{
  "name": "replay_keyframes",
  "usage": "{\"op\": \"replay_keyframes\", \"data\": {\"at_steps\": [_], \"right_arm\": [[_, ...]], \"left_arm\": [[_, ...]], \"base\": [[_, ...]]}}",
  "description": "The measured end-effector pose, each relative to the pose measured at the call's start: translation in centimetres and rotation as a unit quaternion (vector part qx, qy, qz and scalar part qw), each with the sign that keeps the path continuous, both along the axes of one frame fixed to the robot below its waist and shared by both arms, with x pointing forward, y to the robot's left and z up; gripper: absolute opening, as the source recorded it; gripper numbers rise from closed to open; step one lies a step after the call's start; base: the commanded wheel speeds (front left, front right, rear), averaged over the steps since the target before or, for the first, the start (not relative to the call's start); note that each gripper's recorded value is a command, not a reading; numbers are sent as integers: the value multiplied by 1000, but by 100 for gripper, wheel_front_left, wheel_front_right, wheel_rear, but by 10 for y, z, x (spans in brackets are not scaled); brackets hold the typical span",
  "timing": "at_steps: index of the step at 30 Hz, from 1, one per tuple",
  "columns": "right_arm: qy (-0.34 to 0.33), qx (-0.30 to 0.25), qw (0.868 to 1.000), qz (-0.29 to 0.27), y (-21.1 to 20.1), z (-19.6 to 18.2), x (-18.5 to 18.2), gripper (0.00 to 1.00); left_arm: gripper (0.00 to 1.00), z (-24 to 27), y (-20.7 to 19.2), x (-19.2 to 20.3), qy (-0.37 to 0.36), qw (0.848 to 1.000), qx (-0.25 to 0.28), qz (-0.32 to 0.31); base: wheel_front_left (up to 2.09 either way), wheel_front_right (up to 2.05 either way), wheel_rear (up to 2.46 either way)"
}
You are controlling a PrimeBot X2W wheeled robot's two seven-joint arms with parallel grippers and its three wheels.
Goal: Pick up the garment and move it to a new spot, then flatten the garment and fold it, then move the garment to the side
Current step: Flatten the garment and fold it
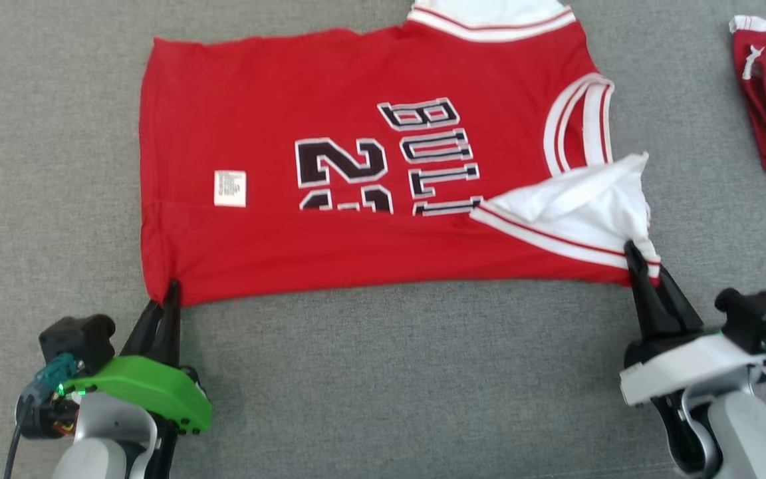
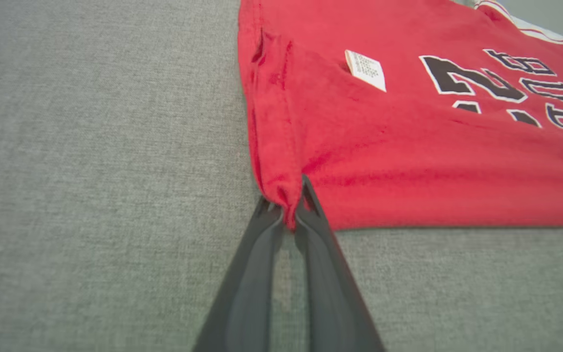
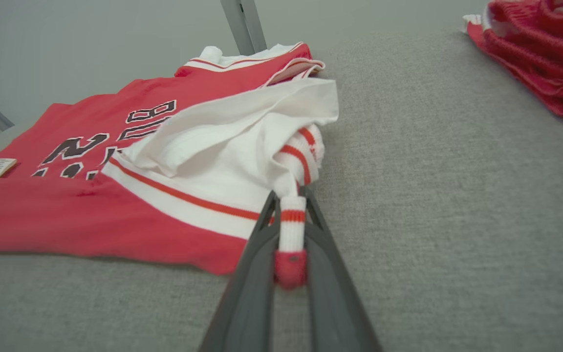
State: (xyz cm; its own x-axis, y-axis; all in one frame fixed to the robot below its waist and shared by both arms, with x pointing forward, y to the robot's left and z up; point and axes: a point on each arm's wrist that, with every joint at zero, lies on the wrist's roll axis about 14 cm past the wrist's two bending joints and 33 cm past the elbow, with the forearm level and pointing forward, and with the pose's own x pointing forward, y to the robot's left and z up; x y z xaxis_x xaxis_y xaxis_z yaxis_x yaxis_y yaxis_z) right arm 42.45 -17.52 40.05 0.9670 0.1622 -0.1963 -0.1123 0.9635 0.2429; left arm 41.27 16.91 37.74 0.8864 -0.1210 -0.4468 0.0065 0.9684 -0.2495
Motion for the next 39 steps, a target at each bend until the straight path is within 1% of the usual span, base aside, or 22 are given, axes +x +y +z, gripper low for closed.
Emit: {"op": "replay_keyframes", "data": {"at_steps": [4,11,12,13,14,15,16,18,19,21,22,23,27,32,35,39], "right_arm": [[7,2,1000,-10,-5,5,-23,0],[46,10,999,-17,-3,2,-64,0],[53,13,998,-19,-3,1,-69,0],[58,15,998,-18,-2,-1,-73,35],[63,15,998,-18,-2,-2,-75,89],[64,15,998,-19,-2,-2,-77,100],[62,14,998,-19,-3,-2,-77,100],[44,7,999,-22,-6,5,-74,100],[35,0,999,-22,-7,9,-72,100],[1,-11,1000,-27,-13,25,-63,100],[-13,-16,999,-28,-14,33,-59,100],[-53,-24,998,-30,-16,55,-47,100],[-116,-39,992,-27,-14,98,-30,100],[-162,-50,985,-24,-13,135,-21,100],[-163,-50,985,-23,-13,139,-21,100],[-162,-46,986,-22,-10,139,-19,100]], "left_arm": [[0,5,1,-21,21,1000,-3,0],[0,2,1,-64,78,997,-18,6],[10,2,0,-68,80,996,-23,7],[44,4,-2,-70,78,997,-29,9],[100,7,-1,-69,68,997,-31,16],[100,10,0,-67,57,998,-33,25],[100,11,3,-67,49,998,-33,34],[100,14,9,-66,25,999,-9,44],[100,20,12,-62,5,999,-6,52],[100,38,16,-52,-55,996,21,59],[100,47,17,-46,-81,994,24,64],[100,67,19,-34,-134,988,38,70],[100,98,15,-20,-200,976,56,65],[100,119,8,-8,-237,968,69,48],[100,126,5,-5,-244,966,71,43],[100,124,2,-3,-238,968,71,40]], "base": [[0,0,0],[0,0,0],[0,0,0],[0,0,0],[0,0,0],[0,0,0],[0,0,0],[0,0,0],[0,0,0],[0,0,0],[0,0,0],[0,0,0],[0,0,0],[0,0,0],[0,0,0],[0,0,0]]}}
